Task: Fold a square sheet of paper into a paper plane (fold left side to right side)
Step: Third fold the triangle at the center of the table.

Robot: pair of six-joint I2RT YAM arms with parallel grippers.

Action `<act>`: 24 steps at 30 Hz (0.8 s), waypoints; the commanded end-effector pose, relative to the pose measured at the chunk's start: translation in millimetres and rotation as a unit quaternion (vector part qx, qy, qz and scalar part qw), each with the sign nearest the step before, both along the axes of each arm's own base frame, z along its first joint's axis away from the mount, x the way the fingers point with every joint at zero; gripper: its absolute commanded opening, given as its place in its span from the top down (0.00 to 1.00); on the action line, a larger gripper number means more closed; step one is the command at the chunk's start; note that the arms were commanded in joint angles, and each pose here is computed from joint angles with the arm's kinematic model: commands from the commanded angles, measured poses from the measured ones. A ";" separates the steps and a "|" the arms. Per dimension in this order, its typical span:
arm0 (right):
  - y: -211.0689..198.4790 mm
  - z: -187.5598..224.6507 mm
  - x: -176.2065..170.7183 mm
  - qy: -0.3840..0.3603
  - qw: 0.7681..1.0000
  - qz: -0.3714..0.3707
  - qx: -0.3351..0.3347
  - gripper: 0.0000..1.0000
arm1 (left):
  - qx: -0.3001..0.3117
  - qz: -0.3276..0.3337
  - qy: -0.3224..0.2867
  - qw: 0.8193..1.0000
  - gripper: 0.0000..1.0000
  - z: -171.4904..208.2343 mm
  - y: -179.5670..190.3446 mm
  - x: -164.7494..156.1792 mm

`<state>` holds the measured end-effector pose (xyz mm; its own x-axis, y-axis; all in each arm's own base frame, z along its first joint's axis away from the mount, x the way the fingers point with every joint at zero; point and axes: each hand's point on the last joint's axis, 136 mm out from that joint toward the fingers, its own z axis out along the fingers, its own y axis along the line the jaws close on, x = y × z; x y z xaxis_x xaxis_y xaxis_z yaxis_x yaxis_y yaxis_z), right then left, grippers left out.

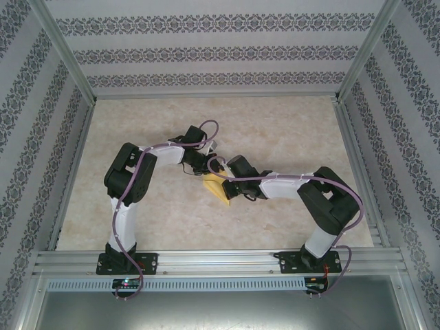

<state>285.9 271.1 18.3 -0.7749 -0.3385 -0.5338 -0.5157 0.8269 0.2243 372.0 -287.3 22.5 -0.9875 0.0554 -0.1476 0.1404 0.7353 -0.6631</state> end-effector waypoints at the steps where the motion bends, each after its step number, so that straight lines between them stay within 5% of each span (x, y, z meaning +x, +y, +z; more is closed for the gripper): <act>1: -6.0 -11.3 -8.2 0.027 1.000 -0.008 -0.009 1.00 | 0.027 -0.007 0.008 1.000 0.91 -5.0 5.0 -9.4; 7: -11.8 -20.2 -15.6 0.043 0.999 -0.010 -0.024 1.00 | 0.021 -0.007 -0.008 1.000 0.84 11.4 2.3 -1.4; 11: -13.8 -23.9 -18.8 0.048 0.998 -0.009 -0.030 1.00 | 0.027 -0.002 -0.027 0.999 0.67 27.5 5.4 9.8; 16: -11.6 -24.7 -21.0 0.051 0.998 -0.002 -0.031 1.00 | 0.023 0.016 -0.053 0.998 0.59 56.6 18.3 28.3; 19: -10.8 -25.0 -21.6 0.051 0.998 0.002 -0.033 1.00 | 0.026 0.033 -0.069 0.997 0.61 70.9 33.1 36.0; 24: -8.8 -24.6 -22.3 0.052 0.998 0.005 -0.033 1.00 | 0.020 0.061 -0.106 0.992 0.82 87.6 53.7 19.4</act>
